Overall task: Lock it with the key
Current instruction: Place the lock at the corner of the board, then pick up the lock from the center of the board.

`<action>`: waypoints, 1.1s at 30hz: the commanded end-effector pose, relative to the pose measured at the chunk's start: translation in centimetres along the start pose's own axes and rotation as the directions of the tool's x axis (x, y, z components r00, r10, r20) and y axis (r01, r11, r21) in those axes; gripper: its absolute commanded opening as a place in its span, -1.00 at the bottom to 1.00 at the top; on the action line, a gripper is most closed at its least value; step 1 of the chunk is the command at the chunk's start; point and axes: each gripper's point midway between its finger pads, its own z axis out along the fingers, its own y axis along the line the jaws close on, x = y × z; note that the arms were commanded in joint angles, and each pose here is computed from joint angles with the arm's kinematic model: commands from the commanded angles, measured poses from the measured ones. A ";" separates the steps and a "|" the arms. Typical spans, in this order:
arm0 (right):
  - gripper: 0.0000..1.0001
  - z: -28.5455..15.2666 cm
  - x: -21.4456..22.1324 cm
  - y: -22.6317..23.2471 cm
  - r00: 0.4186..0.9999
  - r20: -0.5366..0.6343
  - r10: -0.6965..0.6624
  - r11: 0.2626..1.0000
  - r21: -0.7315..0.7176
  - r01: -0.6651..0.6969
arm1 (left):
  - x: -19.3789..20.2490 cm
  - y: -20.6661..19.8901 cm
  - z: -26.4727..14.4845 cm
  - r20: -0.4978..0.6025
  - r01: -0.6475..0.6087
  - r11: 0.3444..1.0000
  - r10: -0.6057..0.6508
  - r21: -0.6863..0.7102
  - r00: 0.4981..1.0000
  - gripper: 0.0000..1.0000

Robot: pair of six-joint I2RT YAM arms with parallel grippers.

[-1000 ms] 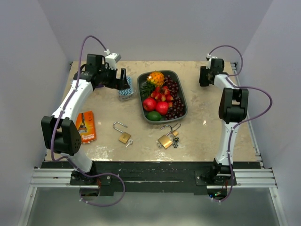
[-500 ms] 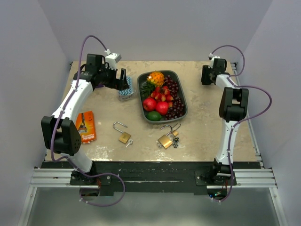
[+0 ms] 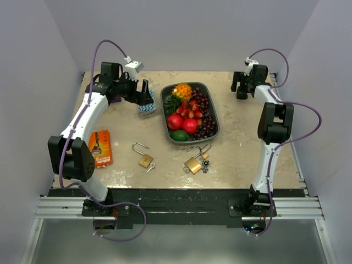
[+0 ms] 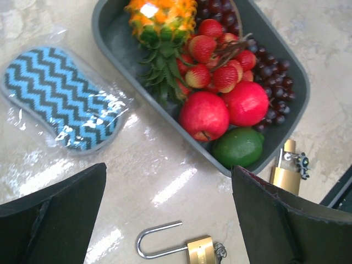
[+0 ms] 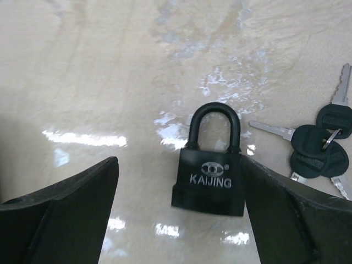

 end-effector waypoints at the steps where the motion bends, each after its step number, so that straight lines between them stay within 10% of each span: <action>1: 0.88 -9.9 -10.2 3.4 0.967 0.238 -0.093 0.986 -0.112 0.123 | -2.9 -3.9 -2.5 0.135 -0.163 0.974 0.142 0.160 0.981 0.99; 15: 0.96 -27.5 -0.9 8.1 0.988 0.154 -0.011 0.969 -0.242 0.048 | 11.5 -18.1 1.5 -0.003 -0.512 0.795 0.542 0.324 0.840 0.97; 33: 0.98 -33.6 2.5 6.8 0.983 0.144 0.112 0.989 -0.109 -0.096 | 22.3 -23.7 10.7 -0.239 -0.418 0.887 0.457 0.197 0.857 0.99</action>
